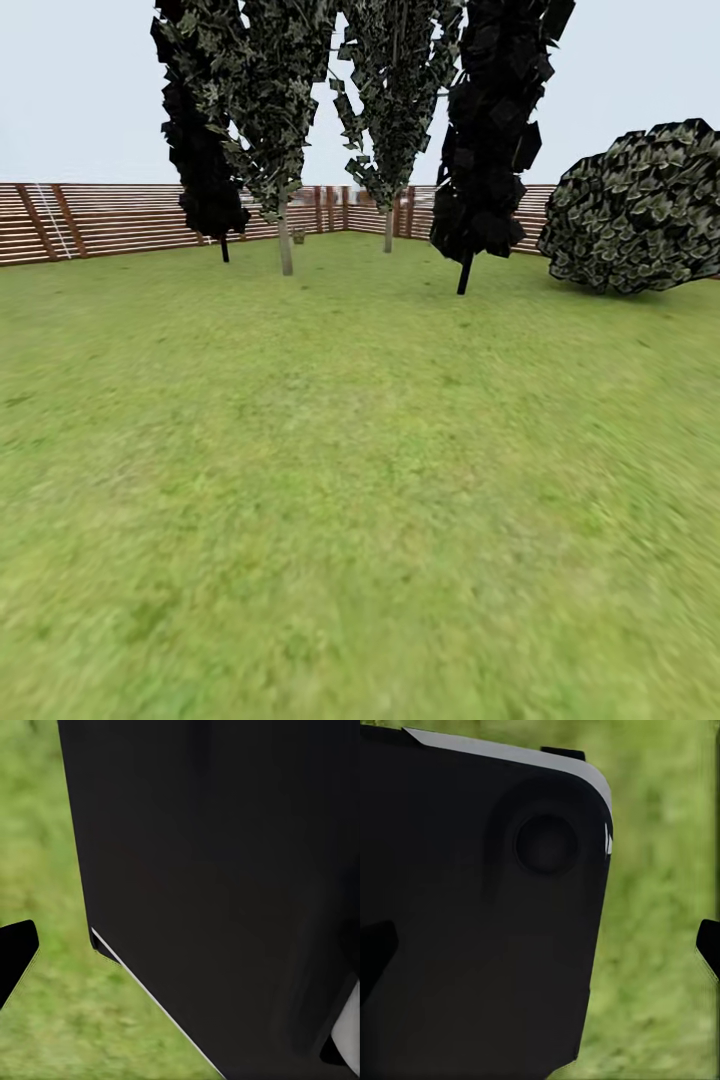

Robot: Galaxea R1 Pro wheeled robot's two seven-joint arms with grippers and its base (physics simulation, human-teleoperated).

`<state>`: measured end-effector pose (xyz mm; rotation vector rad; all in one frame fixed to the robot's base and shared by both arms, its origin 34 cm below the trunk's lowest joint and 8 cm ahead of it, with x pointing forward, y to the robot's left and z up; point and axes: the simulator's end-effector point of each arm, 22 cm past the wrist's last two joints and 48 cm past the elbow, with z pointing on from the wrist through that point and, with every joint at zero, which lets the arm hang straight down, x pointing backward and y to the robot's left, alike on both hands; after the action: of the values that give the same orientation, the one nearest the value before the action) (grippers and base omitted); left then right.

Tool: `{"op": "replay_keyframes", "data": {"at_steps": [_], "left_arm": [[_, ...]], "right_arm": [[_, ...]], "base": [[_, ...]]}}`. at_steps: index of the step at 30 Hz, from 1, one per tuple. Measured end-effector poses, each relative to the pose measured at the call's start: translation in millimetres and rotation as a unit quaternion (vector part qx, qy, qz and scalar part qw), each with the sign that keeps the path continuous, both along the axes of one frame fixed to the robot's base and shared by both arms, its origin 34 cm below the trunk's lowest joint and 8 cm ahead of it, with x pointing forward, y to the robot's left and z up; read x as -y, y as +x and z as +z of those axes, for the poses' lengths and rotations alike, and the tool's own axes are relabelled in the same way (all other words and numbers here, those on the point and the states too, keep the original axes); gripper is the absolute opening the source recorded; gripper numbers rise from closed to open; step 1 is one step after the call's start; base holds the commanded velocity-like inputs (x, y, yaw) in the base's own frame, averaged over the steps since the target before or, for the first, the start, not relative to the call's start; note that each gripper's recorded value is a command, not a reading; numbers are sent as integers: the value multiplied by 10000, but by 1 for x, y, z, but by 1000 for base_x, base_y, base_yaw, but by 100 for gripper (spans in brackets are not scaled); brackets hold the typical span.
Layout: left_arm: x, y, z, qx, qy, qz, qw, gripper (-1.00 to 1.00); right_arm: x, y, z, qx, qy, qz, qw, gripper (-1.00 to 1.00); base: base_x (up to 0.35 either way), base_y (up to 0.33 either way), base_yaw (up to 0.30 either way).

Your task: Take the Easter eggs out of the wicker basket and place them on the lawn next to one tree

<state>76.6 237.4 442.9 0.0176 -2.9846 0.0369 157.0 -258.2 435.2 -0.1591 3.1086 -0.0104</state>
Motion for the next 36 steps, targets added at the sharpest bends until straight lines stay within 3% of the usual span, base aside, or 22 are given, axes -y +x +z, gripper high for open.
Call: {"op": "replay_keyframes", "data": {"at_steps": [36], "left_arm": [[0, 0, 0, -2, -1, 0, 10000, 100]], "right_arm": [[0, 0, 0, 0, 0, 2, 10000, 100]], "base": [[325, 0, 0]]}}
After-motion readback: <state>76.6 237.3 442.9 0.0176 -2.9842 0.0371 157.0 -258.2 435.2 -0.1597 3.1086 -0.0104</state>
